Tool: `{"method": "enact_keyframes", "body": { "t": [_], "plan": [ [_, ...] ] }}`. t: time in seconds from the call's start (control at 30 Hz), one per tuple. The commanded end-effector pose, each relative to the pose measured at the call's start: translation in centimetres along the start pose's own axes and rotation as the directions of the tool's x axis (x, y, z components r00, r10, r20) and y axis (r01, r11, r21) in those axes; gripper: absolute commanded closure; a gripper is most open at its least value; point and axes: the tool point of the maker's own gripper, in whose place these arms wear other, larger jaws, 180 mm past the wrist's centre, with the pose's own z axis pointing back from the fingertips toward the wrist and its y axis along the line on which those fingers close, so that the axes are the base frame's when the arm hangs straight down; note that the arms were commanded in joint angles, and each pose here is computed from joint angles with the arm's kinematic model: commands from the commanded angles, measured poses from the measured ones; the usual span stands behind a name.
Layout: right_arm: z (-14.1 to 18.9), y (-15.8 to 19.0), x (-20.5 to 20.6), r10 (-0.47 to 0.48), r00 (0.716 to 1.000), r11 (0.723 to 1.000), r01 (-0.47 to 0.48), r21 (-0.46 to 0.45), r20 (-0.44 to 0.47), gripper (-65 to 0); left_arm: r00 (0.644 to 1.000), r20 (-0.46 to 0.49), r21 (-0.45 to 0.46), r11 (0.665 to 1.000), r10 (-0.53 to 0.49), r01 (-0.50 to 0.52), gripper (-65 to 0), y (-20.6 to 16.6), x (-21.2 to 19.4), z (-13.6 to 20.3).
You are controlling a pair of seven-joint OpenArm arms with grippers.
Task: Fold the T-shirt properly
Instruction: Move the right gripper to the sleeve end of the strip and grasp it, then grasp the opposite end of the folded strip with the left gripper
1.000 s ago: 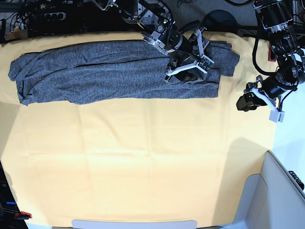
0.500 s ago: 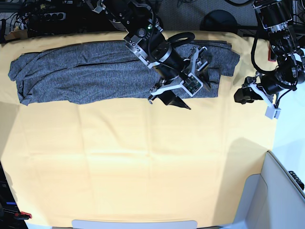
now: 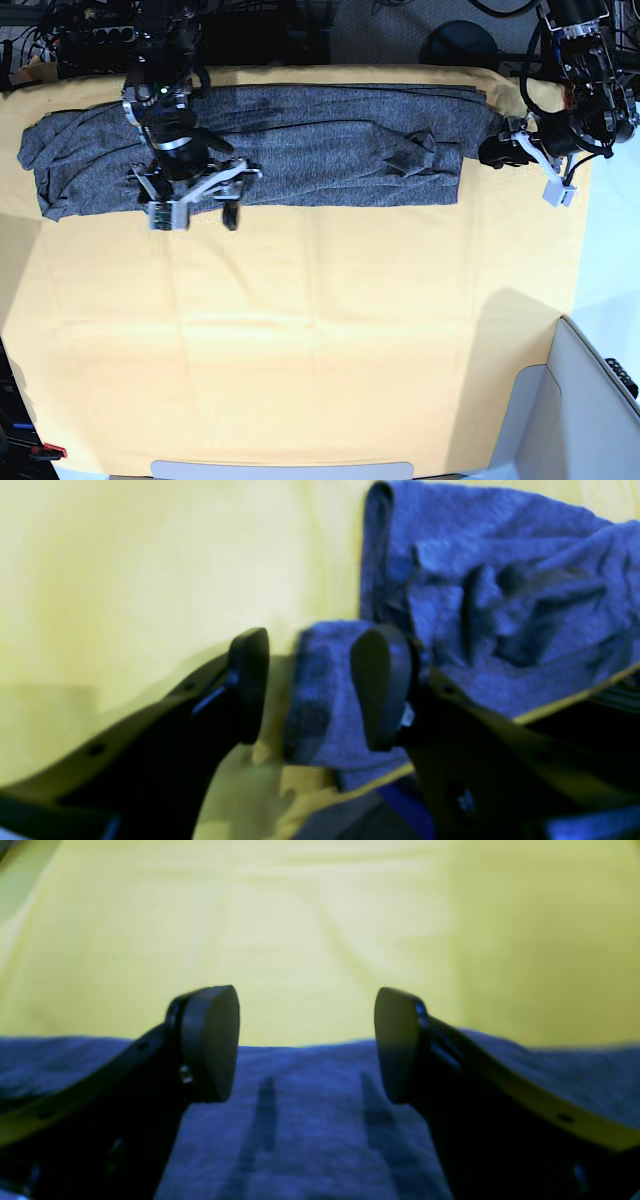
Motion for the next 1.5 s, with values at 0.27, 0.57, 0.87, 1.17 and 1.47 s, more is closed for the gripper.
{"method": "enact_keyframes", "body": {
  "t": [0.27,0.57,0.87,1.17,1.47],
  "plan": [
    [2.2,-6.9,0.2,-0.081,0.996,0.988,0.085,-0.126,0.041,-42.0,0.999,0.007,-0.067,0.997,0.036,-0.035,-29.3,-0.4,0.1,0.0],
    [3.2,-9.4,-0.1,-0.090,0.995,0.980,0.096,-0.177,0.040,-42.0,0.998,-0.054,-0.098,0.995,0.023,-0.028,-29.2,-1.4,-1.2,-1.5],
    [3.9,-11.1,-0.2,-0.097,0.994,0.969,0.104,-0.222,0.045,-42.0,0.992,-0.123,-0.227,0.973,0.007,-0.035,-29.1,-6.4,-3.6,-5.3],
    [3.9,-11.1,-0.6,-0.096,0.995,0.970,0.101,-0.223,0.036,-42.0,0.992,-0.127,-0.235,0.971,0.001,-0.031,-29.0,-6.8,-3.7,-5.5],
    [4.0,-11.2,-0.6,-0.093,0.995,0.969,0.098,-0.228,0.033,-42.0,0.995,-0.090,-0.308,0.950,0.032,-0.058,-29.2,-8.0,-2.8,-5.1]
  ]
}}
